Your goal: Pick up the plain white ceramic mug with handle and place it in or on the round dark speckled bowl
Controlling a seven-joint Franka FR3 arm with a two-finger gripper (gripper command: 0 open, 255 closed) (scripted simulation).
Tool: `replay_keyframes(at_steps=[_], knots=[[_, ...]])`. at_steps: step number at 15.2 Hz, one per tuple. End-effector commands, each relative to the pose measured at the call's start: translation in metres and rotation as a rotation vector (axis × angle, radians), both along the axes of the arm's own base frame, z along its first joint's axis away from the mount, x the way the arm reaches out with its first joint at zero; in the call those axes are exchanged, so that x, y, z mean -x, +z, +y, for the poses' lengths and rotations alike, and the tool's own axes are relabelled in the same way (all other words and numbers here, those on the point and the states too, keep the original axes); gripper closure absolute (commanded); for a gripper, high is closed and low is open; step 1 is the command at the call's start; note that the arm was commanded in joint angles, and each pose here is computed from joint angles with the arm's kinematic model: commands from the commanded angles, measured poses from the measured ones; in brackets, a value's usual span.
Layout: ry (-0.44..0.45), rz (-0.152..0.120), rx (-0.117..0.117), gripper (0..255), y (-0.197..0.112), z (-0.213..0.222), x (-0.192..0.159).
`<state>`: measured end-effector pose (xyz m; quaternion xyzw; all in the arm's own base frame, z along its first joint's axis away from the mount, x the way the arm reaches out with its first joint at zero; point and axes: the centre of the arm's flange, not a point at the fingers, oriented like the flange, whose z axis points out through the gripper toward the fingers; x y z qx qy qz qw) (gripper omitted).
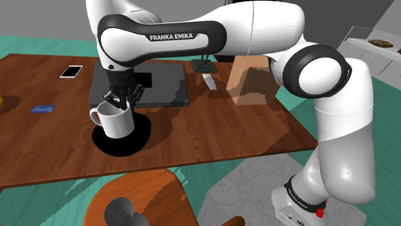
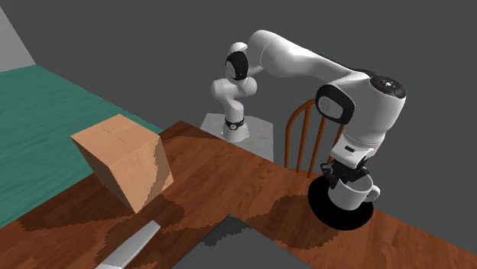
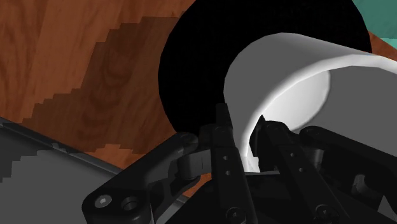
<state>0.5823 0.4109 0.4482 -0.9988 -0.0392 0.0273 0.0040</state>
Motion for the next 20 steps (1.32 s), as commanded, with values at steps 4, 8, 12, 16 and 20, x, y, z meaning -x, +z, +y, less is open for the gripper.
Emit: replay_keyframes(at_steps=[4, 8, 12, 16, 20], knots=[[0.0, -0.001, 0.0, 0, 0.0, 0.0, 0.0], [0.0, -0.001, 0.0, 0, 0.0, 0.0, 0.0], [0.0, -0.001, 0.0, 0, 0.05, 0.0, -0.003], [0.0, -0.001, 0.0, 0, 0.05, 0.0, -0.003], [0.0, -0.001, 0.0, 0, 0.05, 0.0, -0.003]])
